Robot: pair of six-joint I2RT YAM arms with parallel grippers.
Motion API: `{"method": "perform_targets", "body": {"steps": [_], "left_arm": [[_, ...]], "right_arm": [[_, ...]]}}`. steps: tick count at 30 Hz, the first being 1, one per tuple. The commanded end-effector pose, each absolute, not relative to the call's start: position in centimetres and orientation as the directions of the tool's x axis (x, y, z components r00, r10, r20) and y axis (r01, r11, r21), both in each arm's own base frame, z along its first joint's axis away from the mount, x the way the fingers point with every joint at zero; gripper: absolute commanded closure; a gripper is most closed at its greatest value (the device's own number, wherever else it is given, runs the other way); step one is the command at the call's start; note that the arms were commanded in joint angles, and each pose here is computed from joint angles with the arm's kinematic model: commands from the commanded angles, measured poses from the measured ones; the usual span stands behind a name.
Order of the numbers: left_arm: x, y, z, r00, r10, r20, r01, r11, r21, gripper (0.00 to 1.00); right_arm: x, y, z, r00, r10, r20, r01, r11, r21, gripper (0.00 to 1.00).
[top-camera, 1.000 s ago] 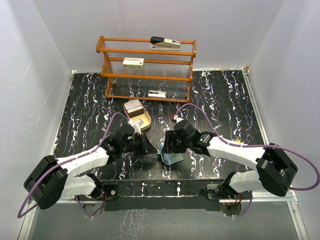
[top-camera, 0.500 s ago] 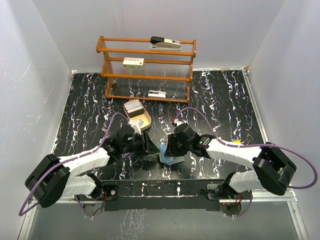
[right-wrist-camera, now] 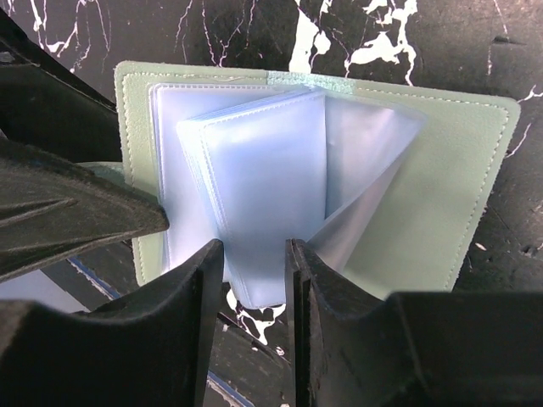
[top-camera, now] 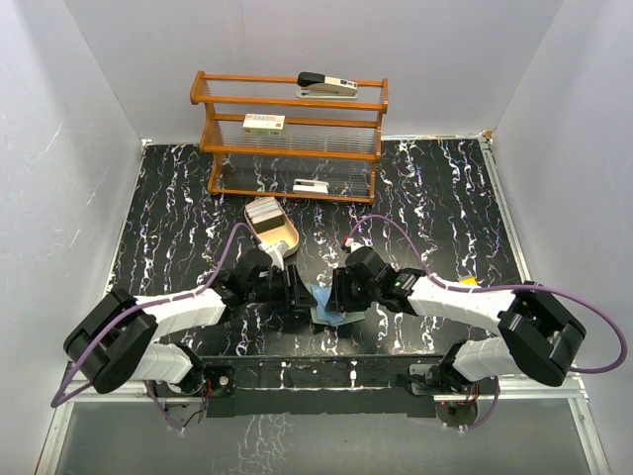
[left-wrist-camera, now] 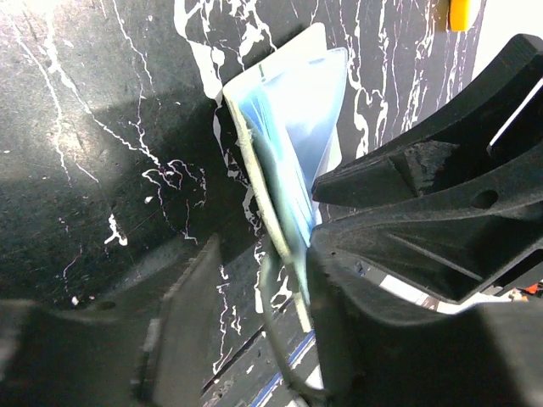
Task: Put the credit cards into the card holder
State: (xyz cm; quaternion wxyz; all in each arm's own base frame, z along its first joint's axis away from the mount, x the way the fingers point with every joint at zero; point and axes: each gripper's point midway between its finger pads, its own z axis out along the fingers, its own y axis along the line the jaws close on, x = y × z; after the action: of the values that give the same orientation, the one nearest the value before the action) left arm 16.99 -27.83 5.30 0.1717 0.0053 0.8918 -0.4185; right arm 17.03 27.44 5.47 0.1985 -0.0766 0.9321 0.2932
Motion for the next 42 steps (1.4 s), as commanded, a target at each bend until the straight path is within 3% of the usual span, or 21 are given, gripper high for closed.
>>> {"method": "perform_targets", "body": {"steps": [1, 3, 7, 11, 18, 26, 31, 34, 39, 42], "left_arm": [[17.2, -28.7, 6.1, -0.935, -0.117, -0.334, 0.196, 0.614, -0.764, 0.62], [17.1, -28.6, 6.1, -0.935, -0.122, -0.332, 0.192, 0.612, -0.767, 0.67], [16.8, -28.0, 5.8, -0.934, -0.135, -0.331, 0.180, 0.622, -0.762, 0.67], [16.9, -28.0, 6.0, -0.930, -0.138, -0.340, 0.186, 0.621, -0.761, 0.67], [16.9, -28.7, 7.0, -0.931, -0.146, -0.333, 0.193, 0.579, -0.792, 0.60], [17.1, -28.7, 6.9, -0.929, -0.151, -0.337, 0.193, 0.579, -0.792, 0.81], [17.2, -28.9, 6.9, -0.929, -0.142, -0.341, 0.200, 0.582, -0.788, 0.82], [17.2, -28.9, 6.8, -0.929, -0.142, -0.341, 0.201, 0.581, -0.789, 0.83], [17.1, -29.1, 7.0, -0.930, -0.139, -0.340, 0.208, 0.564, -0.799, 1.00], [17.0, -29.2, 7.2, -0.931, -0.141, -0.336, 0.208, 0.551, -0.808, 1.00]], "right_arm": [[17.0, 28.5, 6.7, -0.902, -0.020, -0.431, -0.285, 0.777, 0.560, 0.66], [17.1, 29.1, 8.0, -0.895, -0.001, -0.446, -0.297, 0.746, 0.596, 0.64], [17.6, 29.1, 10.1, -0.873, 0.037, -0.486, -0.309, 0.729, 0.611, 0.59], [18.0, 28.2, 9.7, -0.860, 0.041, -0.509, -0.305, 0.759, 0.575, 0.63], [17.4, 28.8, 7.9, -0.884, 0.000, -0.467, -0.306, 0.755, 0.580, 0.63], [17.4, 28.8, 6.8, -0.889, -0.004, -0.458, -0.299, 0.763, 0.574, 0.64], [17.2, 28.6, 6.2, -0.891, -0.008, -0.453, -0.297, 0.766, 0.571, 0.65], [17.1, 28.8, 6.3, -0.893, -0.012, -0.449, -0.301, 0.758, 0.579, 0.61], [17.1, 29.0, 6.6, -0.890, -0.004, -0.457, -0.308, 0.743, 0.594, 0.49], [16.9, 29.4, 6.8, -0.893, -0.013, -0.450, -0.318, 0.726, 0.610, 0.45]]}}
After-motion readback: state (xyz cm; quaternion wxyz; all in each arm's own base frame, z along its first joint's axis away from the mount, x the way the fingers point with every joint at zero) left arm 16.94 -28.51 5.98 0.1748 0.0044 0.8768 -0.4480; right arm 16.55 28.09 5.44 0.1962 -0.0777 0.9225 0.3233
